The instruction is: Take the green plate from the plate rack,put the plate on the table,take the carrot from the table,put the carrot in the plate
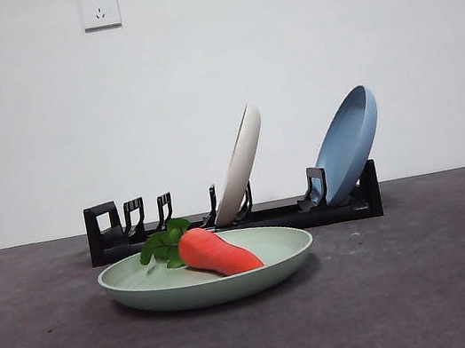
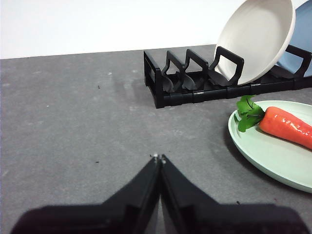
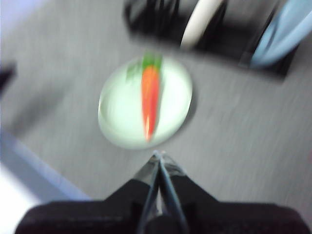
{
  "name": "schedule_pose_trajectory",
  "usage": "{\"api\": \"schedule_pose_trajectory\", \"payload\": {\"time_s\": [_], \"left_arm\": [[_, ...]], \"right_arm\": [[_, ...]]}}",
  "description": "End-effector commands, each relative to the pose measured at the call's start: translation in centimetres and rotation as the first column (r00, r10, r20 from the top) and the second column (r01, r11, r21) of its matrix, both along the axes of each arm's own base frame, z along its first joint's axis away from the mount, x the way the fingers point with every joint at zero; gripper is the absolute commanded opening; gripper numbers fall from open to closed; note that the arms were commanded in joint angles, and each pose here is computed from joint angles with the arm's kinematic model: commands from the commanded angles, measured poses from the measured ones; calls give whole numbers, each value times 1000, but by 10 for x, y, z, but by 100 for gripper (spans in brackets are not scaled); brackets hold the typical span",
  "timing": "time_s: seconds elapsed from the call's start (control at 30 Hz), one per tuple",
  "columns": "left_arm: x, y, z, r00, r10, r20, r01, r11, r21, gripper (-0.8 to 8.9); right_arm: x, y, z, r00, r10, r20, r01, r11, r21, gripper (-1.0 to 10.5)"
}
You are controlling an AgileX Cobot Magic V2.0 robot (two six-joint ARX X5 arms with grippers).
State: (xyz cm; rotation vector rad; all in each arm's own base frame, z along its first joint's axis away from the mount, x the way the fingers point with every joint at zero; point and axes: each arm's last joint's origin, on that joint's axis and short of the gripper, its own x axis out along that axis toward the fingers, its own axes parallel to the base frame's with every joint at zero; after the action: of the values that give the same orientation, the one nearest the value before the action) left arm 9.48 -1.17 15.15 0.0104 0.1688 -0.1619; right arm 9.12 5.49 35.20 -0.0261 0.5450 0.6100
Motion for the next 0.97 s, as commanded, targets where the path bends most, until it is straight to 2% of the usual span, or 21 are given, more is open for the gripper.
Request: {"api": "schedule_pose_trajectory", "payload": {"time_s": [0.03,0.17,0.27,0.5,0.7,0.97], "left_arm": [[1,0,-4,1000,6,-9,-6,1000,-6,-3],[1,0,-4,1000,6,-9,-6,1000,-6,-3],[1,0,-4,1000,6,-9,-6,1000,-6,-3],[1,0,-4,1000,5,-9,-5,1000,-6,-3],[1,0,-4,1000,6,-9,-6,1000,-6,-3],[1,0,-4,1000,6,-9,-6,1000,-6,-3]], "right_arm": [[0,-12,-7,992,-85,90,82,996,43,1],[0,-26,-30,954,-218,205,205,975,85,1],[1,-32,-57,919,-286,273,262,957,122,1],[3,-40,-124,852,-371,370,330,928,171,1],[3,-43,-168,843,-414,345,381,910,162,1],[4,-43,-197,848,-438,298,406,899,164,1]]}}
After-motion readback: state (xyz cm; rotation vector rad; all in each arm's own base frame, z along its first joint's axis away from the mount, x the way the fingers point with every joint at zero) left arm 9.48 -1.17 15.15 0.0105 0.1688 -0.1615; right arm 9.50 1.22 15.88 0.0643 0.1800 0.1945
